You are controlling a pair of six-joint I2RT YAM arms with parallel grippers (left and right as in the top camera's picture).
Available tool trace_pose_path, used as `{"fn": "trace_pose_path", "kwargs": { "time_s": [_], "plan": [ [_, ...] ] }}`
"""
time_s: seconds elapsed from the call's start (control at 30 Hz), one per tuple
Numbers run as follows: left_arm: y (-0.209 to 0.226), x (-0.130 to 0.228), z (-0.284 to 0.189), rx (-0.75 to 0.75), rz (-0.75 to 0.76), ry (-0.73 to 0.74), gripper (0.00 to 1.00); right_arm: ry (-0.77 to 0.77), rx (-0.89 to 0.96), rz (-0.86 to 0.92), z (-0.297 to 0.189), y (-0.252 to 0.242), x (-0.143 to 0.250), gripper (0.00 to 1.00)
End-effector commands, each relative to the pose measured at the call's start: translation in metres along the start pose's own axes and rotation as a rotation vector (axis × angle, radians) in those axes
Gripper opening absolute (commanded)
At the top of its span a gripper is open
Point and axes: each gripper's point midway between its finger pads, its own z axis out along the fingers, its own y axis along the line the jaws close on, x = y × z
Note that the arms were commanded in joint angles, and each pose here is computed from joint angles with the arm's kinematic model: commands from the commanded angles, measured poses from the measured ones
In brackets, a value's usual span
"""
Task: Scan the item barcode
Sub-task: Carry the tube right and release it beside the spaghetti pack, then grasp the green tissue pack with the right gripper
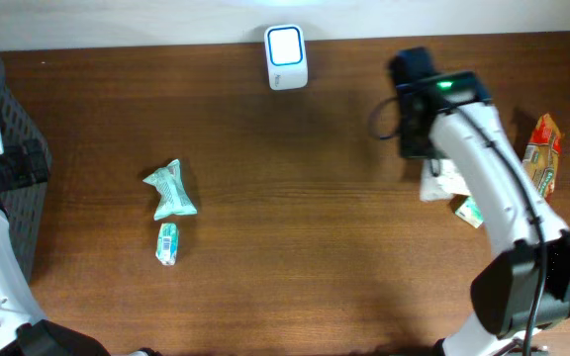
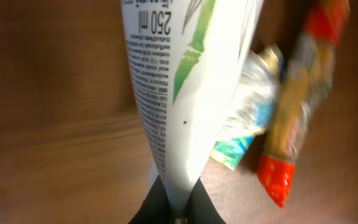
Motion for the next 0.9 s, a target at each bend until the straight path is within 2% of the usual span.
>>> {"fn": "trace_pose_path", "kwargs": {
  "time_s": [0.0, 0.1, 0.17, 0.2, 0.23, 0.37, 0.43, 0.47, 0.5, 0.6, 0.73, 0.87],
  "plan": [
    [0.0, -0.001, 0.001, 0.009, -0.005, -0.001, 0.99, 0.094, 0.115, 0.29, 0.052, -0.063, 0.013, 0.04],
    [0.0, -0.001, 0.001, 0.009, -0.004, -0.001, 0.99, 0.184, 0.094, 0.392, 0.089, -0.085, 0.026, 0.05],
    [0.0, -0.001, 0.001, 0.009, -0.005, -0.001, 0.99, 0.198, 0.063, 0.46, 0.101, -0.097, 0.026, 0.17],
    [0.0, -0.001, 0.001, 0.009, -0.005, -0.001, 0.99, 0.2, 0.037, 0.488, 0.104, -0.1, 0.025, 0.45],
    [0.0, -0.001, 0.001, 0.009, -0.004, -0.001, 0.99, 0.207, 0.006, 0.501, 0.105, -0.097, 0.025, 0.61],
    [0.0, -0.001, 0.001, 0.009, -0.005, -0.001, 0.99, 0.197, -0.229, 0.385, 0.088, -0.053, 0.008, 0.64],
    [0.0, -0.001, 0.001, 0.009, -0.004, -0.001, 0.99, 0.105, -0.536, 0.163, 0.04, 0.026, -0.019, 0.65],
    [0.0, -0.001, 0.001, 0.009, -0.004, -0.001, 0.99, 0.073, -0.611, 0.107, 0.025, 0.048, -0.025, 0.65],
    [0.0, -0.001, 0.001, 0.009, -0.004, -0.001, 0.99, 0.002, -0.74, 0.02, -0.003, 0.094, -0.035, 0.68],
    [0.0, -0.001, 0.001, 0.009, -0.005, -0.001, 0.99, -0.165, -0.905, -0.151, -0.059, 0.199, -0.039, 0.7],
    [0.0, -0.001, 0.001, 0.009, -0.004, -0.001, 0.99, -0.26, -1.233, -0.348, -0.132, 0.345, -0.004, 0.69],
    [0.0, -0.001, 0.001, 0.009, -0.005, -0.001, 0.99, -0.169, -1.253, -0.515, -0.131, 0.433, 0.042, 0.73]
  ]
}}
